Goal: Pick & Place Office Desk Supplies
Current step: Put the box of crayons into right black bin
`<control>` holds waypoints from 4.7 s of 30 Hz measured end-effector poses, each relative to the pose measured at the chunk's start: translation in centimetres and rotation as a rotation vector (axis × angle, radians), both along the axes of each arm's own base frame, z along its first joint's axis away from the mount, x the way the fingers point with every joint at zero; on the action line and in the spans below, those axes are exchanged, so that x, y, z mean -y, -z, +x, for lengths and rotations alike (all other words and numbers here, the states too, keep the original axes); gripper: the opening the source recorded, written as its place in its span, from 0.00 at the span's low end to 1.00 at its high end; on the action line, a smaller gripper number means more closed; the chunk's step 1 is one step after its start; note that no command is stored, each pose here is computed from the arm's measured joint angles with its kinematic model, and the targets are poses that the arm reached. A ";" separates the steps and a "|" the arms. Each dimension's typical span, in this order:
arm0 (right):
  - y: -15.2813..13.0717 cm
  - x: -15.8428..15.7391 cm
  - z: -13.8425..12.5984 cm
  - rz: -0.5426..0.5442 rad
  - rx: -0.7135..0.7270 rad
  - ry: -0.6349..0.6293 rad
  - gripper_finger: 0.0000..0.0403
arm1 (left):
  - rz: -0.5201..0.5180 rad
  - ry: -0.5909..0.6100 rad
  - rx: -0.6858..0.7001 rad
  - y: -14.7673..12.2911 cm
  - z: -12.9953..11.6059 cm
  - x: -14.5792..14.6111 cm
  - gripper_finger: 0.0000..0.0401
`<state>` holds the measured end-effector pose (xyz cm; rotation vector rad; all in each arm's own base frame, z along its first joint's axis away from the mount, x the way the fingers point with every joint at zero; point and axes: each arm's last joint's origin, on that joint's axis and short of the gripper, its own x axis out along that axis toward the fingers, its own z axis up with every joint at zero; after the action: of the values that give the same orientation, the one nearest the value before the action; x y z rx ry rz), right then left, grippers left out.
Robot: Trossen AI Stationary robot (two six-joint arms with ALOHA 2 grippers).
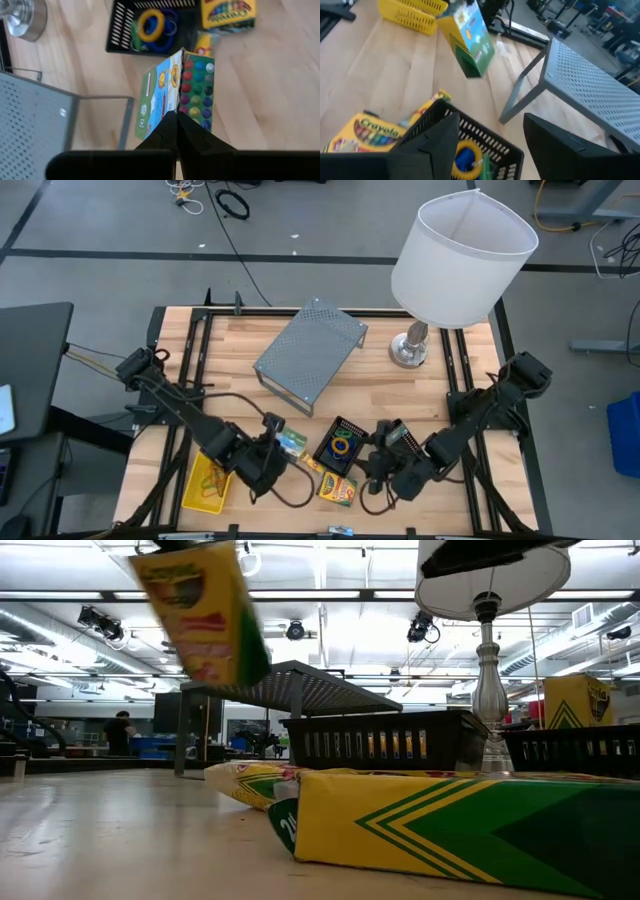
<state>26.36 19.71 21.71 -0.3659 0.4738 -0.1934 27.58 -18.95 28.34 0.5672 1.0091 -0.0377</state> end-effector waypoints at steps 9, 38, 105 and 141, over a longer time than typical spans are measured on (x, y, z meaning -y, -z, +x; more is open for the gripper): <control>-0.4 0.3 1.7 -0.026 0.062 -0.063 0.60 | 0.004 0.020 0.031 -2.3 2.7 -3.0 0.00; 0.8 2.6 5.0 -0.135 0.135 0.080 0.60 | -0.129 0.098 0.115 -5.2 5.8 -6.7 0.00; -5.1 1.9 -11.0 0.269 -0.176 -0.006 0.20 | -0.514 0.283 0.558 6.9 -6.0 -10.4 0.26; 7.3 6.1 -19.5 0.606 0.103 0.031 0.20 | -0.532 0.304 0.563 7.0 -6.0 -10.4 0.26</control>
<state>6.84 13.59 14.42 0.2430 0.4145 -0.0907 21.54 -8.55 21.31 0.2107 0.3301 -0.3838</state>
